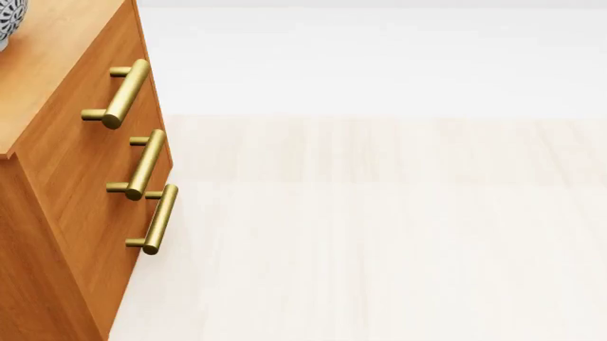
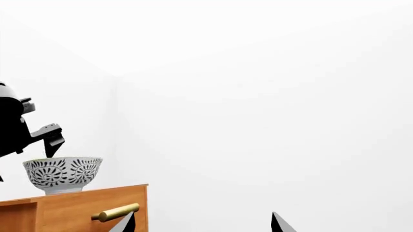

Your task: Put the bowl on top of the cabinet.

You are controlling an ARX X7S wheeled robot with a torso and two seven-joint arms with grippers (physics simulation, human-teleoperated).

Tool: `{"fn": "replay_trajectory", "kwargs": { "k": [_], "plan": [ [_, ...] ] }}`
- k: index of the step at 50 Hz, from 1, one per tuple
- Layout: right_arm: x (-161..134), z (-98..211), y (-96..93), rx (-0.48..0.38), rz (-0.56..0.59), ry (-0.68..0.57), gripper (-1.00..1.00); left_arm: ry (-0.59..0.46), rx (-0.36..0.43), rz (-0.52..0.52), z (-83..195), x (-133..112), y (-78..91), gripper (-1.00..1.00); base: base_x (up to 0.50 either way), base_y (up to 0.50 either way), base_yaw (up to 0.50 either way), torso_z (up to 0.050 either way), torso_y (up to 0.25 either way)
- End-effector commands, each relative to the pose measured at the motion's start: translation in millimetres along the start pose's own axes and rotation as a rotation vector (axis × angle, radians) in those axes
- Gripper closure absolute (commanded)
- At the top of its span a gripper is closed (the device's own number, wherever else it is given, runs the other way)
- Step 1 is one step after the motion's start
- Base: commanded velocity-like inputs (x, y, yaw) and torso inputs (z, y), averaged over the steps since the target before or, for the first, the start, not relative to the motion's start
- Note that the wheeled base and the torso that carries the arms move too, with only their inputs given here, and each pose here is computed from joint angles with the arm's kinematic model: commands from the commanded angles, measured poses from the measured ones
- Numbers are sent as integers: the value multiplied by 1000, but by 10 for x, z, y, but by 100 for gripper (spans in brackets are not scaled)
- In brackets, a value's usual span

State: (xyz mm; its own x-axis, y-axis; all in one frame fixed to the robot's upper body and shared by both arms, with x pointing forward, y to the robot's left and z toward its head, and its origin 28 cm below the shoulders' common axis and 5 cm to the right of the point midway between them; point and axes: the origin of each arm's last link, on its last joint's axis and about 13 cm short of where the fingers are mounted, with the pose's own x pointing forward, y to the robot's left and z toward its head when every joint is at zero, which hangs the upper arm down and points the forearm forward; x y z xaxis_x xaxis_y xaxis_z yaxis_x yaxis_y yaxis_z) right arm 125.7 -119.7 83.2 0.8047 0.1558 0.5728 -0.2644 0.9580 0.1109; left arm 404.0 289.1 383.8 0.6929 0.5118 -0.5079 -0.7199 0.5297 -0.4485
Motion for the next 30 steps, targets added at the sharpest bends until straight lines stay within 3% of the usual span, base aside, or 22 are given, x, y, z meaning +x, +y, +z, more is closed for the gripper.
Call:
{"fn": "replay_trajectory", "kwargs": {
  "k": [1, 18, 30],
  "plan": [
    [0, -1, 3, 1, 1, 1, -100, -22, 26, 3, 11, -9, 2, -100, 0, 0, 0, 0, 0],
    [3, -11, 3, 4, 3, 2, -100, -51, 38, 1, 47, -65, -9, -100, 0, 0, 0, 0, 0],
    [7, -15, 9, 7, 6, 3, -100, -143, 77, -27, 147, -339, -42, -100, 0, 0, 0, 0, 0]
  ]
}}
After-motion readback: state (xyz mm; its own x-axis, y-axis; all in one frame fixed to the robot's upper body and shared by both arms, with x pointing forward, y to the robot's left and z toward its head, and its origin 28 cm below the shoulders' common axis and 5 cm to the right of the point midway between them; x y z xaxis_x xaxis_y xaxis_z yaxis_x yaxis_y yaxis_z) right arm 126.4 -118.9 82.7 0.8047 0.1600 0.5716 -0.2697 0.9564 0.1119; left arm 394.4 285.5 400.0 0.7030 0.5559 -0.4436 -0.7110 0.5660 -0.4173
